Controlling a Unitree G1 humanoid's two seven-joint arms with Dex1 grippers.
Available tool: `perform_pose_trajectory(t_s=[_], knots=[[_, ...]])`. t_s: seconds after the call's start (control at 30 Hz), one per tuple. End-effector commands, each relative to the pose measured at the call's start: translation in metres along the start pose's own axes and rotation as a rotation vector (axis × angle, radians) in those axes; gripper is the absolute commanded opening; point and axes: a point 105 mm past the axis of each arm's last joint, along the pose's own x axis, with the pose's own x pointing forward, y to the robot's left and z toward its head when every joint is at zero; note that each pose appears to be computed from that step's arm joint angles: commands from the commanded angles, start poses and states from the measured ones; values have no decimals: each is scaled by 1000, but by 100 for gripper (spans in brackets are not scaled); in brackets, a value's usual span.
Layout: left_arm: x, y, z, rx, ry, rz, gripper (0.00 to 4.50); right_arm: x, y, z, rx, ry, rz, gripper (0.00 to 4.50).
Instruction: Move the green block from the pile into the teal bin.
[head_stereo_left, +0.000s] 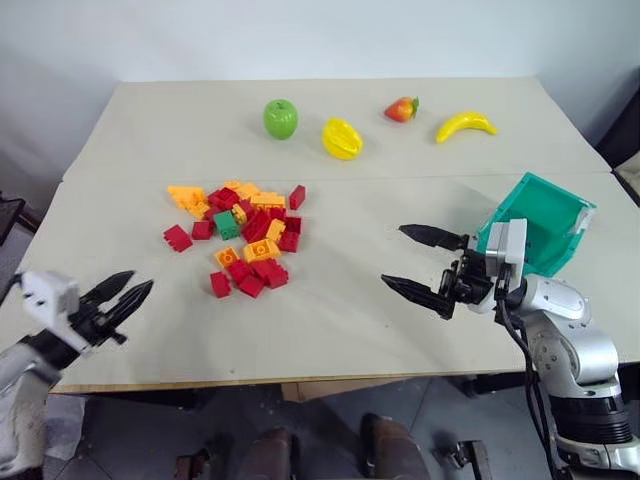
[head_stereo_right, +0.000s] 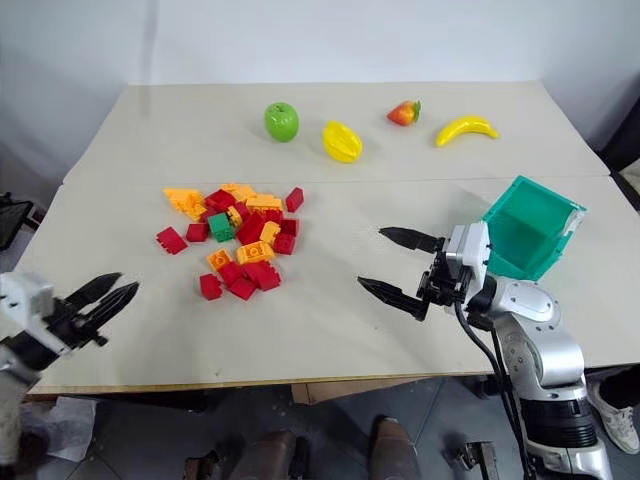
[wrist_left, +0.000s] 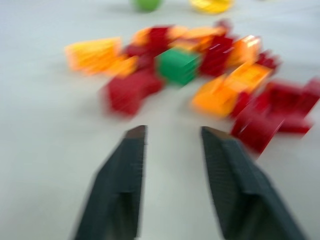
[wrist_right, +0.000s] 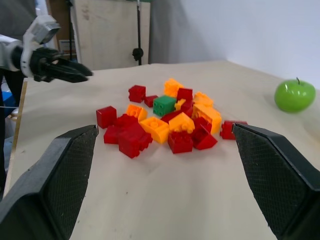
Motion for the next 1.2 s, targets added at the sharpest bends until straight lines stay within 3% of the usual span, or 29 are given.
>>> perform_pose_trajectory(t_s=[0.03, 0.13, 0.23, 0.4, 0.6, 0.77, 1.0, 1.2], knots=[[-26, 17, 2, 22, -31, 117, 288, 2, 0, 6, -28, -13, 44, 450], [-35, 18, -6, 18, -10, 150, 376, 3, -1, 7, -27, -14, 53, 450], [-20, 3, -5, -10, -23, 76, 447, 4, 0, 6, -25, -13, 63, 450], [37, -16, 23, 43, -64, -66, 447, 3, 1, 4, -18, -5, 61, 450], [119, -30, 37, 162, 50, -182, 447, 5, 1, 5, -24, -7, 46, 450], [161, -24, 39, 223, 131, -201, 447, 5, 2, 6, -27, -15, 24, 450], [194, -21, 36, 260, 204, -262, 447, 6, 4, 8, -30, -22, 3, 450], [197, -22, 24, 259, 299, -325, 447, 5, 2, 11, -44, -25, -18, 450]])
